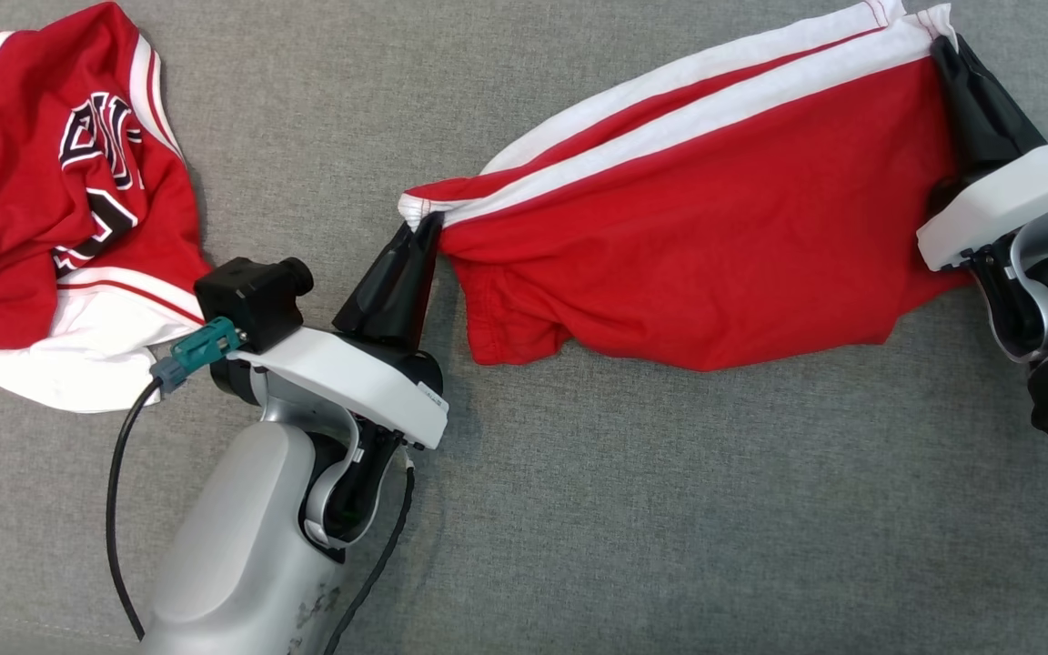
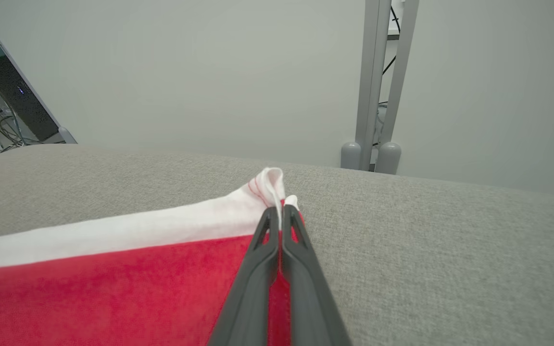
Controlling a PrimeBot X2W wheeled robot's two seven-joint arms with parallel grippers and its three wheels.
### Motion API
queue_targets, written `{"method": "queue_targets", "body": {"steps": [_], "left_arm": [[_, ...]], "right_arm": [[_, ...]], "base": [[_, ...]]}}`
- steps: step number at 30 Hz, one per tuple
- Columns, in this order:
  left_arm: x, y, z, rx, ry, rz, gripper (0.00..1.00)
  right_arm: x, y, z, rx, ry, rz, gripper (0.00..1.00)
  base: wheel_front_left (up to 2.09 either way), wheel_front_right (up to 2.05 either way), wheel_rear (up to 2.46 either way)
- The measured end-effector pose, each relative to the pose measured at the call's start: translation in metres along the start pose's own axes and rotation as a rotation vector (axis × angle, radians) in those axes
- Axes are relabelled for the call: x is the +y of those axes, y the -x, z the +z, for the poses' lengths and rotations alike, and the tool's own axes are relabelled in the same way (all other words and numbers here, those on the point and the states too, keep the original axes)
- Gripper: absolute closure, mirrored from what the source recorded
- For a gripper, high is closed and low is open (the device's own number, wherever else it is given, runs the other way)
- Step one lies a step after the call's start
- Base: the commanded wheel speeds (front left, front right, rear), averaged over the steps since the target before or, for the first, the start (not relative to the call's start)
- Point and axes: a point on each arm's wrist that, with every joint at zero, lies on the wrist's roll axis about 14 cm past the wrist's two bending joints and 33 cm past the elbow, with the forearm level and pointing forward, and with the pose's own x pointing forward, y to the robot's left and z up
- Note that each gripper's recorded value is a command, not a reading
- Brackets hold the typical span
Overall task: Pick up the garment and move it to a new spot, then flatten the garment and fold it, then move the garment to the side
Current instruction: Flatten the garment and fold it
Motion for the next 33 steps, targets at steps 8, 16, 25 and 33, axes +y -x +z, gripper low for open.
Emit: {"method": "queue_targets", "body": {"steps": [8, 16, 25, 33], "left_arm": [[-0.001, -0.001, -0.001, -0.023, -0.005, -0.003, 0.0], [0.006, 0.015, 0.009, -0.121, -0.14, 0.049, 0.0], [0.014, 0.04, 0.048, -0.256, -0.268, 0.143, 0.0], [0.017, 0.07, 0.05, -0.269, -0.328, 0.174, 0.0]], "right_arm": [[0.006, -0.002, -0.001, 0.013, -0.004, 0.013, 0.0], [0.011, 0.022, 0.032, -0.116, -0.008, 0.009, 0.0], [0.01, 0.087, 0.05, -0.226, 0.012, -0.076, 0.0], [0.011, 0.148, 0.035, -0.214, 0.013, -0.172, 0.0]], "base": [[0.0, 0.0, 0.0], [0.0, 0.0, 0.0], [0.0, 0.0, 0.0], [0.0, 0.0, 0.0]]}}
